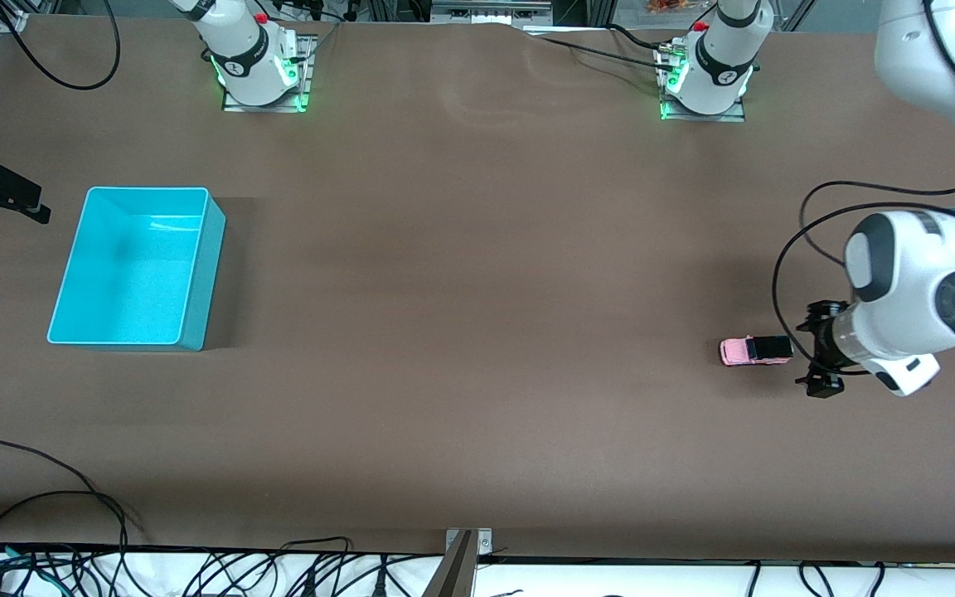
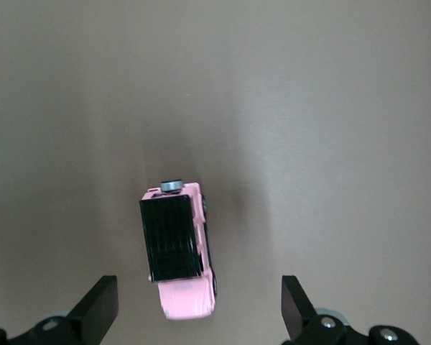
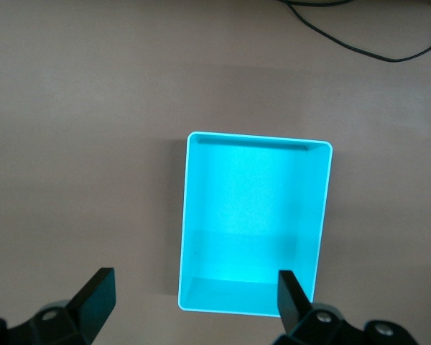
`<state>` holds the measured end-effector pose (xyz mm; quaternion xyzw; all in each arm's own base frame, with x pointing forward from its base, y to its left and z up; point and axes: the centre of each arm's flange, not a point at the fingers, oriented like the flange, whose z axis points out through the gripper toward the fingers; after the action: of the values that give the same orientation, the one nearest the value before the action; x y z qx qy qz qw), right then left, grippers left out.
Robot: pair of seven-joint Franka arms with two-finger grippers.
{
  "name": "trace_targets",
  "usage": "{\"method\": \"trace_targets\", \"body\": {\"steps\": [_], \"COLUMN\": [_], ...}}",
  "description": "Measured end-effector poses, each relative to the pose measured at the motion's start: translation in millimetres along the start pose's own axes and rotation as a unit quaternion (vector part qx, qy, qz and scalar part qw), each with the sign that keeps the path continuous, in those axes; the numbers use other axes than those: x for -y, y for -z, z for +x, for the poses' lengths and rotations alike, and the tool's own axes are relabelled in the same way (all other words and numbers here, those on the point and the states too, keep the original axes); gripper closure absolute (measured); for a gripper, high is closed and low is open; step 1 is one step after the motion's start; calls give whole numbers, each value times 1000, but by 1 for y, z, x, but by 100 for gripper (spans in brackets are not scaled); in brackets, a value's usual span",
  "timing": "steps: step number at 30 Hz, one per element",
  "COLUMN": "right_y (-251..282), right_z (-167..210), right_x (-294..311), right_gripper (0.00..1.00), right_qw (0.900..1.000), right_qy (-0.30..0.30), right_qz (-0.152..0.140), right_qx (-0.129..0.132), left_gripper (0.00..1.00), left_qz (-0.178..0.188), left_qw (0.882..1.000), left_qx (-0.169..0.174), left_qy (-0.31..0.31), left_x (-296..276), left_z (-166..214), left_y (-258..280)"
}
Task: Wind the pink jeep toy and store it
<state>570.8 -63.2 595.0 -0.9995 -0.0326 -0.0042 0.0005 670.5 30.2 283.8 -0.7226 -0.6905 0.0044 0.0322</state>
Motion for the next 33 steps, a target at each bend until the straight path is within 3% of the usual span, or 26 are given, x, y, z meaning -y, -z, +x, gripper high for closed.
{"method": "trace_targets", "body": {"steps": [9,21,28,33], "right_y": [0,-1,-1,-1], "right_z": [0,0,0,1], "right_x": [0,0,0,1], "right_gripper": [0,0,0,0], "right_qw": [1000,1000,1000,1000], "right_qy": [0,0,0,1], "right_qz": [0,0,0,0], "right_qx": [0,1,1,1], "left_gripper": [0,1,16,41], "left_qz": [3,1,2,2], "left_qw": [999,997,997,997], "left_qx": [8,23,24,24], "left_qy": [54,75,70,69], "left_x": [7,16,23,24], "left_z": [2,9,0,-1], "left_y": [-55,-72,-85,-86]}}
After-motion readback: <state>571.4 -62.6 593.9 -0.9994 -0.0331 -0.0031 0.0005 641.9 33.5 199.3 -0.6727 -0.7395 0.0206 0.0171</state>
